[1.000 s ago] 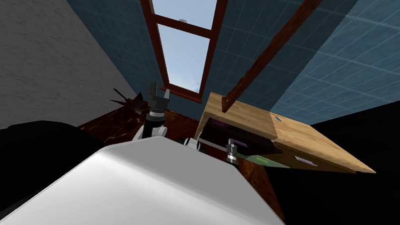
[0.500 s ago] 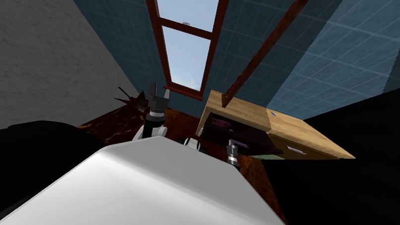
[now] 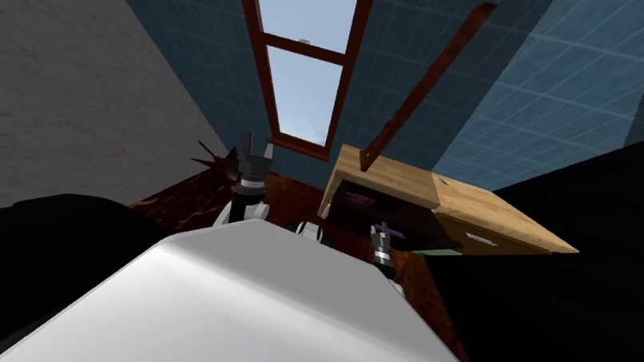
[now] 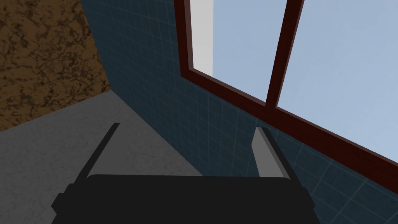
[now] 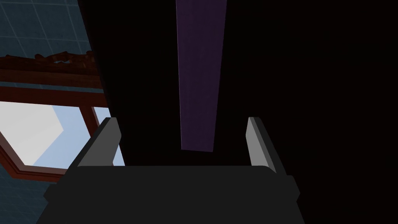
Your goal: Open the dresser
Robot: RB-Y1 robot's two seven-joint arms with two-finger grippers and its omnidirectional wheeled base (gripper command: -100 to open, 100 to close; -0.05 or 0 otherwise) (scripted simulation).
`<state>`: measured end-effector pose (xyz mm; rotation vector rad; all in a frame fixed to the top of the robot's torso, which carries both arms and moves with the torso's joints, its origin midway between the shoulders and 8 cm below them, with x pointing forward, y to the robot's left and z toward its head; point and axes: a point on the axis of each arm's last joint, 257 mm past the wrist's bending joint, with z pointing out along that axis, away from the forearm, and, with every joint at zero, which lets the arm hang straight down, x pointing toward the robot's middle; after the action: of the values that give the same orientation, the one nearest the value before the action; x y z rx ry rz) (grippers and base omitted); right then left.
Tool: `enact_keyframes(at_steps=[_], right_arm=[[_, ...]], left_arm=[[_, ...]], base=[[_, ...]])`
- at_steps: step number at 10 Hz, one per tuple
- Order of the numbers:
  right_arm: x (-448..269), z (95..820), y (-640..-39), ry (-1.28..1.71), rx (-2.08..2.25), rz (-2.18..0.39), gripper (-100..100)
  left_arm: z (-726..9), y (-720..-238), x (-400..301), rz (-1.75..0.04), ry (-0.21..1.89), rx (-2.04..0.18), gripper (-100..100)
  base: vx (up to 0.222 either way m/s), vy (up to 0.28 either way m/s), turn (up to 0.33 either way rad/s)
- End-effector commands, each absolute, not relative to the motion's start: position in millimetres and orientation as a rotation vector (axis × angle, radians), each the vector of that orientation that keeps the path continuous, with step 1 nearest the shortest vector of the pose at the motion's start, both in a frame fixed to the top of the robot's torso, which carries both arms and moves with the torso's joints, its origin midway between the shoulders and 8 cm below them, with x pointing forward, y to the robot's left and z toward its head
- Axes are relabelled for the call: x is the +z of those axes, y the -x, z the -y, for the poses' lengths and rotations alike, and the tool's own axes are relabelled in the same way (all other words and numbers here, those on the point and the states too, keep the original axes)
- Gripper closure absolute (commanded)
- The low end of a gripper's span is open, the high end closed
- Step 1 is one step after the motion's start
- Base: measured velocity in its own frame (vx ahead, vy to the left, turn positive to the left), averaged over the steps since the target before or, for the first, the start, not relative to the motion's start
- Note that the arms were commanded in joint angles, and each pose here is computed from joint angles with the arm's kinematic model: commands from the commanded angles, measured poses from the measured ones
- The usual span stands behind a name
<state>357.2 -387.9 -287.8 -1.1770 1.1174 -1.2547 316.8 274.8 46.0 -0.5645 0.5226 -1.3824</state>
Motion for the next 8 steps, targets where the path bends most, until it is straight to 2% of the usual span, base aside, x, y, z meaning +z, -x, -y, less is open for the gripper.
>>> enact_keyframes(at_steps=[1,5,6,8], right_arm=[[-271,405,-368,1.172,-1.261,-1.117,-100],[-260,417,-374,1.172,-1.267,-1.124,-100],[-260,418,-373,1.171,-1.267,-1.130,0],[-262,419,-373,1.172,-1.266,-1.134,0]], left_arm=[[-275,-317,46,-0.523,0.564,-1.382,0],[-275,-317,46,-0.523,0.564,-1.382,0],[-275,-317,46,-0.523,0.564,-1.382,0],[-275,-317,46,-0.523,0.564,-1.382,0]], base=[[-0.034,0.062,0.025],[-0.031,0.046,0.014],[0.000,0.000,0.000],[0.000,0.000,0.000]])
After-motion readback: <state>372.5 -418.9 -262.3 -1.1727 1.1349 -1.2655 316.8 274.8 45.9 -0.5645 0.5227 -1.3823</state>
